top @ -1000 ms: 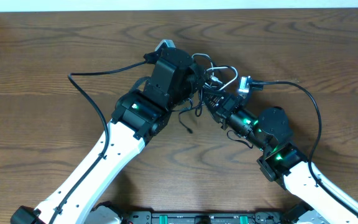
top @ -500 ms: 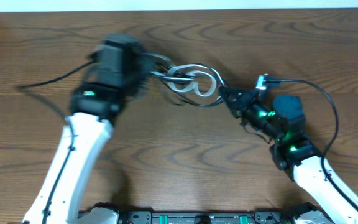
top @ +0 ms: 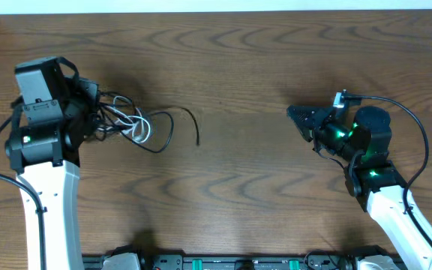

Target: Untangle cables

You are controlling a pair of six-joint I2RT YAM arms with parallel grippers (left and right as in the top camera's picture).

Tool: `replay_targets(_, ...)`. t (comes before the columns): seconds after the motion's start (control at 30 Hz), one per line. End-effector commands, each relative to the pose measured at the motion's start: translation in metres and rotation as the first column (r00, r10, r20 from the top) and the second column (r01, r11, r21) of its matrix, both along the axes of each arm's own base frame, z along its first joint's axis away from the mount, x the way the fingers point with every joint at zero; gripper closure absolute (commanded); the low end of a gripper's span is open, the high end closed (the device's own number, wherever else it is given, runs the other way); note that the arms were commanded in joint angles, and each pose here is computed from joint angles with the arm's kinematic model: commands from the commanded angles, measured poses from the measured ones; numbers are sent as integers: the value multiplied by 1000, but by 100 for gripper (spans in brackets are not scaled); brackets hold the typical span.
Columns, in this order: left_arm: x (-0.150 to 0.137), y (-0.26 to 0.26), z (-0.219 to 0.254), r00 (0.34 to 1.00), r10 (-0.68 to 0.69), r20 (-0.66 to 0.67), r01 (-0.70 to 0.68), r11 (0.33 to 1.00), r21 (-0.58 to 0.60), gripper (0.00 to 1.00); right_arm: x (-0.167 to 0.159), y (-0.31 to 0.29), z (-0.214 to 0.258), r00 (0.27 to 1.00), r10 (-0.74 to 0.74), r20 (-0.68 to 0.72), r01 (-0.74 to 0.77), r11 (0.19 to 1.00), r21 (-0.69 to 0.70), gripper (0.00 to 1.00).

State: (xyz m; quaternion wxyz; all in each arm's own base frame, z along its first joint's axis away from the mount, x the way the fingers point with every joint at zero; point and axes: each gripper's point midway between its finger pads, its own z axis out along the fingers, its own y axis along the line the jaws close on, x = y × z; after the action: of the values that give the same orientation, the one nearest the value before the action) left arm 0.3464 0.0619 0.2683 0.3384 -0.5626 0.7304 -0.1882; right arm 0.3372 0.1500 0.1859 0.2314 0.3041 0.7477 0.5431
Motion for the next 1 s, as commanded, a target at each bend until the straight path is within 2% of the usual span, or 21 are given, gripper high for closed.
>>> replay_targets(0.0, 3, -23, 16, 992, -112, 56, 115, 992, -55, 92, -2, 3, 4, 999, 33, 24, -33, 999, -7, 99)
replay_targets(0.1, 4, -34, 17, 985, -157, 68, 163, 983, -90, 92, -3, 6, 9, 998, 56, 43, -56, 998, 2, 99)
replay_targets(0.17, 4, -41, 18, 980, -184, 74, 191, 976, -103, 92, -3, 10, 18, 991, 88, 103, -88, 996, -7, 97)
replay_targets(0.33, 5, -61, 20, 957, -276, 86, 283, 954, -93, 92, -7, 20, 48, 938, 181, 295, -175, 984, -45, 83)
replay_targets(0.5, 5, -83, 21, 922, -378, 87, 383, 923, -43, 92, -10, 24, 59, 902, 218, 374, -204, 976, -78, 70)
replay_targets(0.53, 6, -96, 23, 890, -446, 95, 448, 894, 4, 92, -11, 26, 59, 887, 235, 398, -210, 972, -107, 60)
replay_targets(0.57, 7, -102, 25, 872, -480, 99, 480, 877, 31, 92, -11, 27, 60, 879, 241, 412, -211, 970, -119, 57)
replay_targets(0.7, 7, -132, 30, 768, -632, 99, 615, 773, 158, 92, -13, 31, 62, 858, 261, 443, -218, 965, -146, 48)
replay_targets(0.77, 5, -152, 36, 669, -736, 105, 701, 672, 241, 92, -14, 33, 64, 844, 270, 463, -220, 962, -161, 45)
replay_targets(0.9, -5, -202, 56, 376, -915, 148, 821, 403, 405, 92, -15, 39, 65, 831, 279, 482, -215, 959, -185, 42)
replay_targets(0.97, -9, -215, 63, 296, -941, 163, 828, 338, 446, 92, -15, 41, 65, 822, 285, 493, -211, 957, -201, 40)
